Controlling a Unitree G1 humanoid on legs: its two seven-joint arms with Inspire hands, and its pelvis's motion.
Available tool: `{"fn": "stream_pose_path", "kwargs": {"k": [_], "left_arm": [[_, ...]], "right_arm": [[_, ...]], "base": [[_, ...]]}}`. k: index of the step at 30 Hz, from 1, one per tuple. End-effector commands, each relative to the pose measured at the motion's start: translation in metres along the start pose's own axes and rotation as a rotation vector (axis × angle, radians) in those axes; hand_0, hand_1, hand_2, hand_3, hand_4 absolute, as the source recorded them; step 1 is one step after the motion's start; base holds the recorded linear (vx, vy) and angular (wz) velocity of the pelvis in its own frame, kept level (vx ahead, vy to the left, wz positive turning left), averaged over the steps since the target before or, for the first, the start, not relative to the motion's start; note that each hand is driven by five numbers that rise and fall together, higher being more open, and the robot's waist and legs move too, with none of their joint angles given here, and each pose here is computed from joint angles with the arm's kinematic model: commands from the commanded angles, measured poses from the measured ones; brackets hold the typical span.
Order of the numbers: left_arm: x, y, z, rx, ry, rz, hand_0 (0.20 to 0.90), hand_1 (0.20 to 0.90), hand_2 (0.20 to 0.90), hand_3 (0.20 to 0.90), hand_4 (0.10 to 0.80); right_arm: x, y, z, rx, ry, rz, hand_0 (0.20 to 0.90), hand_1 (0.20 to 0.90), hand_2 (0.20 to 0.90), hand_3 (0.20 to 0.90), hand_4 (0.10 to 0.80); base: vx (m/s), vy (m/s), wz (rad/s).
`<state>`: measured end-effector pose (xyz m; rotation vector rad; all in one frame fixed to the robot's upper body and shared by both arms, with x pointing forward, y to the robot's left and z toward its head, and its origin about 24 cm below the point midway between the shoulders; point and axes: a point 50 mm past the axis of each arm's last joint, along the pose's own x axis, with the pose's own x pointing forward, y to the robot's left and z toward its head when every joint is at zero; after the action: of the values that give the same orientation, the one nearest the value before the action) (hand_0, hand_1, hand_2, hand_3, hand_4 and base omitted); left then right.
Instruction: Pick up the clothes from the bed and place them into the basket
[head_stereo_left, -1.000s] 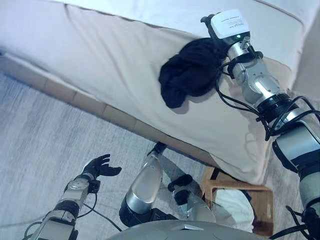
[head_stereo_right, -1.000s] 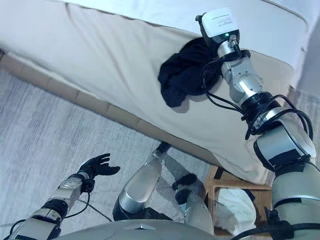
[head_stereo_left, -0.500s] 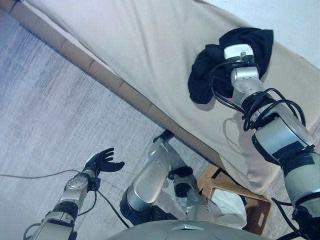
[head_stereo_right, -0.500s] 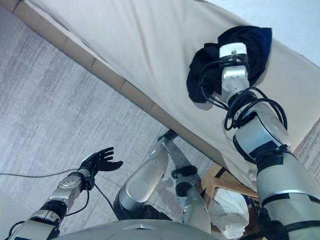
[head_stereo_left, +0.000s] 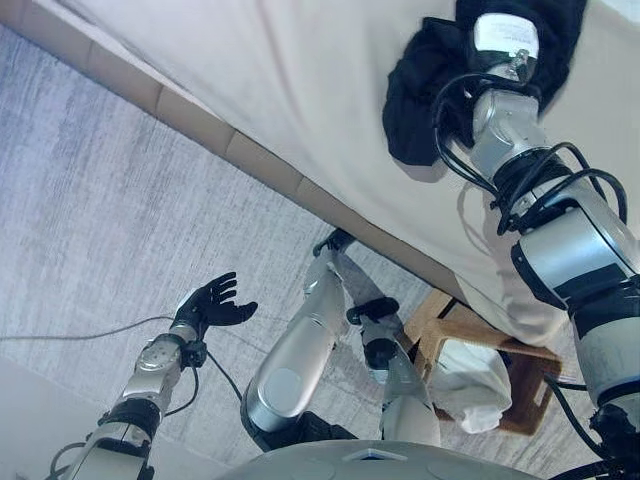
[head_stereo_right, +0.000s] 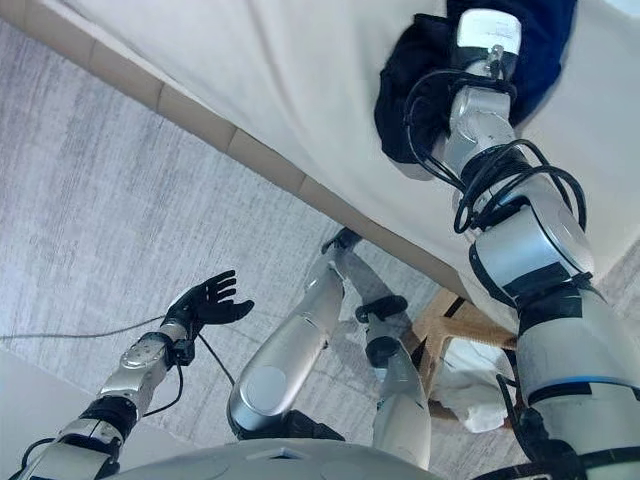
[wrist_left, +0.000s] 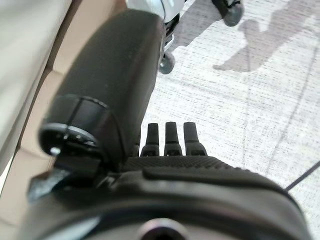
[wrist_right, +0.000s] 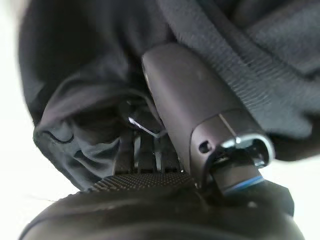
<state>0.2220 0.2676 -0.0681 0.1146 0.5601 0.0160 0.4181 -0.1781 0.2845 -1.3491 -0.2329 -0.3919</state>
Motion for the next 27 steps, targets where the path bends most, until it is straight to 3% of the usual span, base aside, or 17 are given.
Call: {"fn": "stream_pose_path", "kwargs": {"k": [1, 6, 10, 17, 27], "left_arm": [[-0.024, 0.015, -0.043, 0.028, 0.116, 0.091, 0.900, 0.900, 0.900, 0.900, 0.800], [-0.025, 0.014, -0.052, 0.077, 0.176, 0.133, 0.900, 0.900, 0.900, 0.900, 0.800], [-0.030, 0.010, -0.064, 0.148, 0.251, 0.103, 0.900, 0.900, 0.900, 0.900, 0.800], [-0.032, 0.000, -0.082, 0.277, 0.429, 0.049, 0.900, 0.900, 0.900, 0.900, 0.800], [-0.026, -0.026, -0.085, 0.301, 0.442, -0.066, 0.900, 0.900, 0.900, 0.900, 0.800]], "right_arm": [[-0.018, -0.067, 0.045, 0.340, -0.314, -0.501, 0.300, 0.300, 0.300, 0.200, 0.100], [-0.058, -0.102, 0.019, 0.589, -0.404, -0.788, 0.300, 0.300, 0.300, 0.200, 0.100], [-0.076, -0.105, -0.004, 0.607, -0.398, -0.830, 0.300, 0.300, 0.300, 0.200, 0.100], [-0.094, -0.105, -0.041, 0.524, -0.344, -0.801, 0.300, 0.300, 0.300, 0.200, 0.100], [-0.111, -0.086, -0.114, 0.579, -0.091, -0.734, 0.300, 0.300, 0.300, 0.200, 0.100]], "base": [[-0.011, -0.077, -0.52], [0.059, -0.090, -0.47], [0.067, 0.001, -0.41], [0.129, -0.044, -0.58], [0.036, -0.079, -0.53]]}}
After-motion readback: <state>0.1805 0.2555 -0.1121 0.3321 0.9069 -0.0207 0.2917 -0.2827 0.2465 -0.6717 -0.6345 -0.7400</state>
